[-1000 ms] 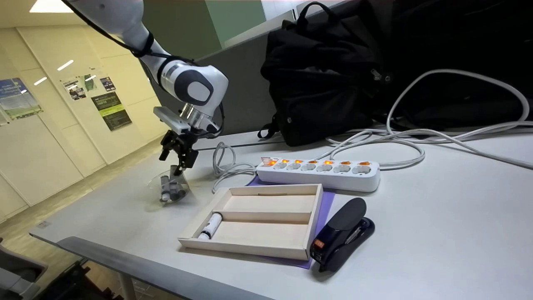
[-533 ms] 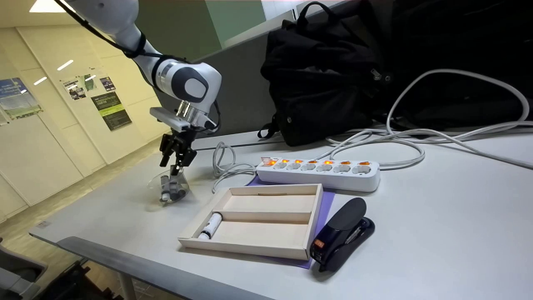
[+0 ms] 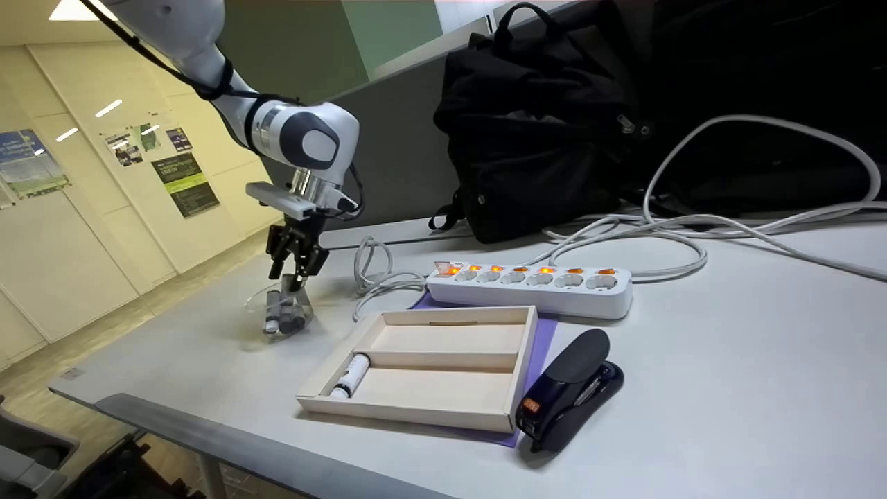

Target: Remove a bottle from the bowl and put it in the upper compartment of the tray

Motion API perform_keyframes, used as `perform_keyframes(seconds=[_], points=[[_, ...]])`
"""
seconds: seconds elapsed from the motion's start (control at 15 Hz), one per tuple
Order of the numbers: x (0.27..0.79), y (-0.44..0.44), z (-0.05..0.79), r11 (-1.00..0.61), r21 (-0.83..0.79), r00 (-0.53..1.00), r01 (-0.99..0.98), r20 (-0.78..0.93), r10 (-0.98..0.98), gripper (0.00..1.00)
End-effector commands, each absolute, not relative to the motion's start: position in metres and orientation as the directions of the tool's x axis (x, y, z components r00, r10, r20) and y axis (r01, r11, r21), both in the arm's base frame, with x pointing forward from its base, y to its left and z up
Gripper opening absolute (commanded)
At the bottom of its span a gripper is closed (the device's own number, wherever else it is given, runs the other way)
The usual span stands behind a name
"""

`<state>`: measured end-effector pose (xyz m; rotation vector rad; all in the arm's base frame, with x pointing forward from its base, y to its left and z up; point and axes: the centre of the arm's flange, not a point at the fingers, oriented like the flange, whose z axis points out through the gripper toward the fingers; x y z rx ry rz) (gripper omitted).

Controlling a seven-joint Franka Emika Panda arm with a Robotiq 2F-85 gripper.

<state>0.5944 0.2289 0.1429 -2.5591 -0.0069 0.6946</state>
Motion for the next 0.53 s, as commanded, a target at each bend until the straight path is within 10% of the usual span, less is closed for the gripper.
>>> perform_keyframes(seconds=[0.0,0.07,0.13,0.27,0.47], points=[[0.599,0.244,0.145,-0.903,-0.418,0.886,-0.096,-0.45,0.114,0.93],[0.599,0.247,0.145,-0.908,-0.411,0.888,-0.083,-0.444,0.12,0.98],[0.598,0.251,0.145,-0.909,-0.411,0.89,-0.073,-0.438,0.126,0.57],[0.597,0.256,0.146,-0.912,-0.406,0.894,-0.056,-0.427,0.135,0.61],[0.595,0.26,0.146,-0.914,-0.404,0.894,-0.037,-0.422,0.15,0.39]])
